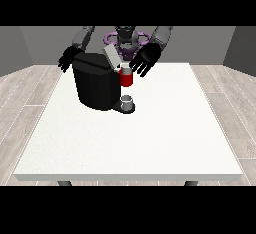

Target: Insert the coffee pod into the coffee machine and close the lid

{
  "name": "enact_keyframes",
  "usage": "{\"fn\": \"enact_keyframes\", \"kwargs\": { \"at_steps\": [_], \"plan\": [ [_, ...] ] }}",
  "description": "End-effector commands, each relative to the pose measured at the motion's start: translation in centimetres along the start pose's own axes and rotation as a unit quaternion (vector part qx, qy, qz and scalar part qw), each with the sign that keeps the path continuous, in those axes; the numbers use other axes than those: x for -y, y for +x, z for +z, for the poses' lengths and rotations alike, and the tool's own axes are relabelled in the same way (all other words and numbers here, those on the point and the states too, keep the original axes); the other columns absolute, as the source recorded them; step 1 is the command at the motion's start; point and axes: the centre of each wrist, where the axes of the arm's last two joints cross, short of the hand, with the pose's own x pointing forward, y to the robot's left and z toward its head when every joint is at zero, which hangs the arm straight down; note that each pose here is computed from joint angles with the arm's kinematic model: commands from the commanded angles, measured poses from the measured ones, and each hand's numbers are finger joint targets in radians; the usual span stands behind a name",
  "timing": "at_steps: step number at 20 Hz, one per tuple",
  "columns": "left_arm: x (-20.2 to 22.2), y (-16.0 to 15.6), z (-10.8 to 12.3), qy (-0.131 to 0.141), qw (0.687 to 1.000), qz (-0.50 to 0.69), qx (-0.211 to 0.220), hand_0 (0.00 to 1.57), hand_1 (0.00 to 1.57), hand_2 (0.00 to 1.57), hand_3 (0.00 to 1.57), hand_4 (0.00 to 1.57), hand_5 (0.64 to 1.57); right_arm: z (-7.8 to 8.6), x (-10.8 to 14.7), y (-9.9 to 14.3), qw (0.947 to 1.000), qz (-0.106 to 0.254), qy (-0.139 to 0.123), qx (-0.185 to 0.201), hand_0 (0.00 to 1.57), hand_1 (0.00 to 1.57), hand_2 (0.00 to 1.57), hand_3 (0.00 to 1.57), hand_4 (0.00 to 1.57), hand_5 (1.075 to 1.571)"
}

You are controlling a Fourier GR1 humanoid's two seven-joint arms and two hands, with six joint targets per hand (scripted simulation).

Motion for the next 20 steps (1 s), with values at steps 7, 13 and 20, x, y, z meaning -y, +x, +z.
{"fn": "enact_keyframes", "kwargs": {
  "at_steps": [7,13,20],
  "plan": [
    [0.8,-0.1,-0.1,-0.045,0.998,-0.031,-0.021,0.00,0.00,0.00,0.00,0.00,1.571,0.5,0.3,-0.7,0.9999,0.011,0.004,-0.006,0.00,0.00,0.00,0.00,0.38,1.571],
    [3.0,-0.8,0.5,-0.060,0.998,-0.033,-0.011,0.00,0.00,0.00,0.00,0.00,1.571,0.1,0.5,-0.1,0.9994,0.003,-0.013,-0.032,0.00,0.00,0.00,0.00,0.39,1.571],
    [5.8,-1.6,1.3,-0.079,0.996,-0.007,-0.030,0.00,0.00,0.00,0.00,0.00,1.571,3.6,2.1,-3.7,0.9980,0.001,-0.025,-0.057,0.00,0.00,0.00,0.00,0.43,1.571]
  ]
}}
